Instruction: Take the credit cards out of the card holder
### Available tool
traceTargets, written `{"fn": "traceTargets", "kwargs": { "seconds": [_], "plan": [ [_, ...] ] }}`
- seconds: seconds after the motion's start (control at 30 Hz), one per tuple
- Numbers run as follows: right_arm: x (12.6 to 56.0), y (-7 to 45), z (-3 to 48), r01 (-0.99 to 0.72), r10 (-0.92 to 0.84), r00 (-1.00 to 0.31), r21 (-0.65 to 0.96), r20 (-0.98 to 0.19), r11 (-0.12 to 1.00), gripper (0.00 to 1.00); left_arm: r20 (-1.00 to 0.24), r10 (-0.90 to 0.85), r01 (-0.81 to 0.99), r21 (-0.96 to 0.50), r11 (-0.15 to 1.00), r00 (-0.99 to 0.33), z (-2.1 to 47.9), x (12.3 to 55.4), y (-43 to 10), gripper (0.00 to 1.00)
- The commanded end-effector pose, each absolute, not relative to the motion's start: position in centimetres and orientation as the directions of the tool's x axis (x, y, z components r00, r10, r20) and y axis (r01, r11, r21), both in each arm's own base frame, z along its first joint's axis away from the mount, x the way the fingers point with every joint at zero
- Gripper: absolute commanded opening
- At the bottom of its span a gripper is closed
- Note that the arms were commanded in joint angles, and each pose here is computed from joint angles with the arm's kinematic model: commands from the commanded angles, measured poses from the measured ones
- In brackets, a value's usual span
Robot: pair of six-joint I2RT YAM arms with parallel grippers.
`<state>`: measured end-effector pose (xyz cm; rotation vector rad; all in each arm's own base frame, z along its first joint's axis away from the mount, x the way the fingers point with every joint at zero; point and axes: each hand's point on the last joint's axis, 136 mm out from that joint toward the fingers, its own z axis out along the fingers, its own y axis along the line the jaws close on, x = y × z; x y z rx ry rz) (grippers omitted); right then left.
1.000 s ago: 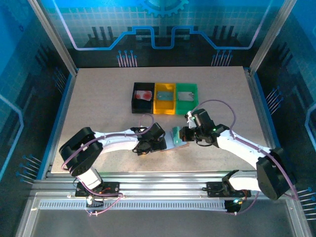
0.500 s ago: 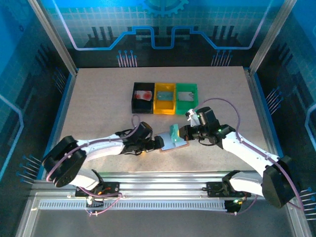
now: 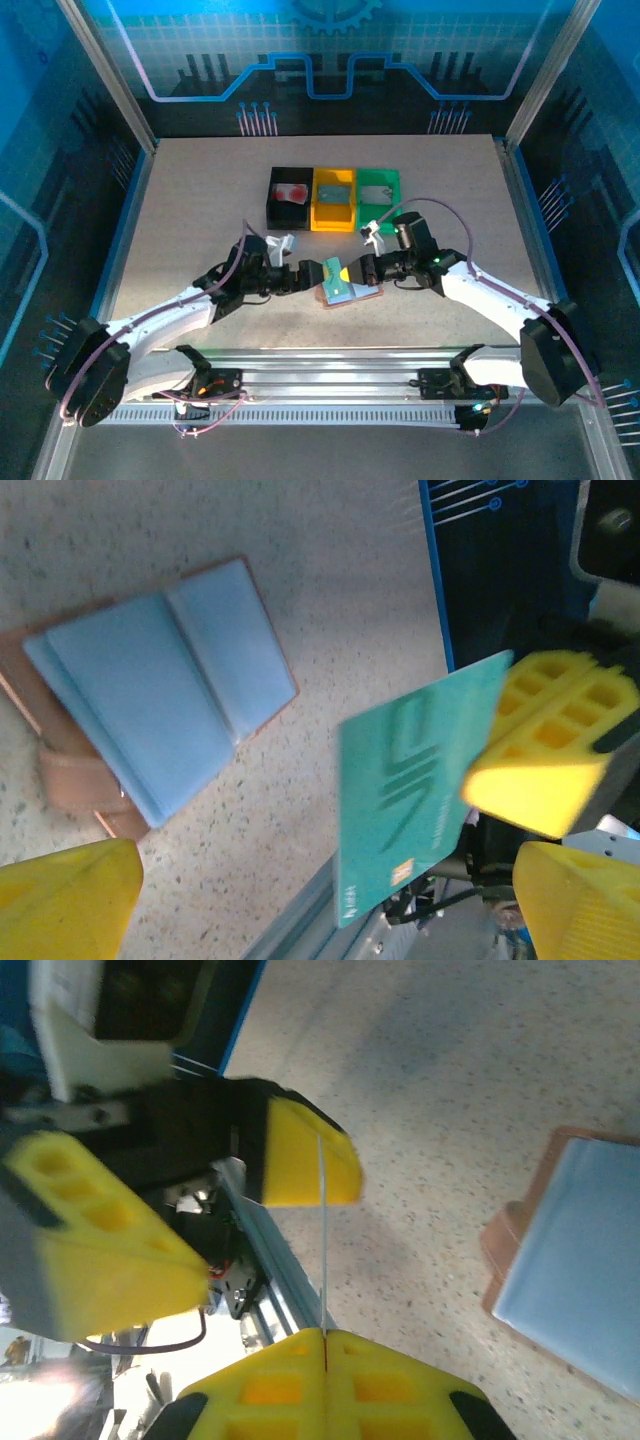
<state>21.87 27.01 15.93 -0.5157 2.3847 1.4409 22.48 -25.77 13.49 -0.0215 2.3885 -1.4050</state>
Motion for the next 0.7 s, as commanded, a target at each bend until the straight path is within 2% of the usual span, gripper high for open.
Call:
{"fn": "traceTargets", "kwargs": {
  "seconds": [0.0,0.23,0.43,0.67],
  "plan": [
    [21.0,28.4,17.4,-0.479,-0.168,-0.878,0.811,-0.448,0.336,0.0,-0.284,-0.206,0.189,-0.904,0.384,-0.937,14.5,21.7,-26.7,0.95],
    [21.6,28.4,16.5,-0.461,-0.146,-0.886,0.796,-0.441,0.392,0.0,-0.327,-0.222,0.247,-0.914,0.321,-0.919,16.8,20.9,-27.7,0.87],
    [22.2,28.7,17.0,-0.429,-0.089,-0.899,0.824,-0.428,0.37,0.0,-0.363,-0.25,0.285,-0.91,0.3,-0.897,18.1,20.6,-27.6,0.79],
    [26.2,26.7,17.5,-0.304,0.191,-0.873,0.806,-0.45,0.507,0.0,-0.395,-0.275,0.289,-0.889,0.356,-0.877,18.0,20.8,-26.7,0.78]
  ]
}}
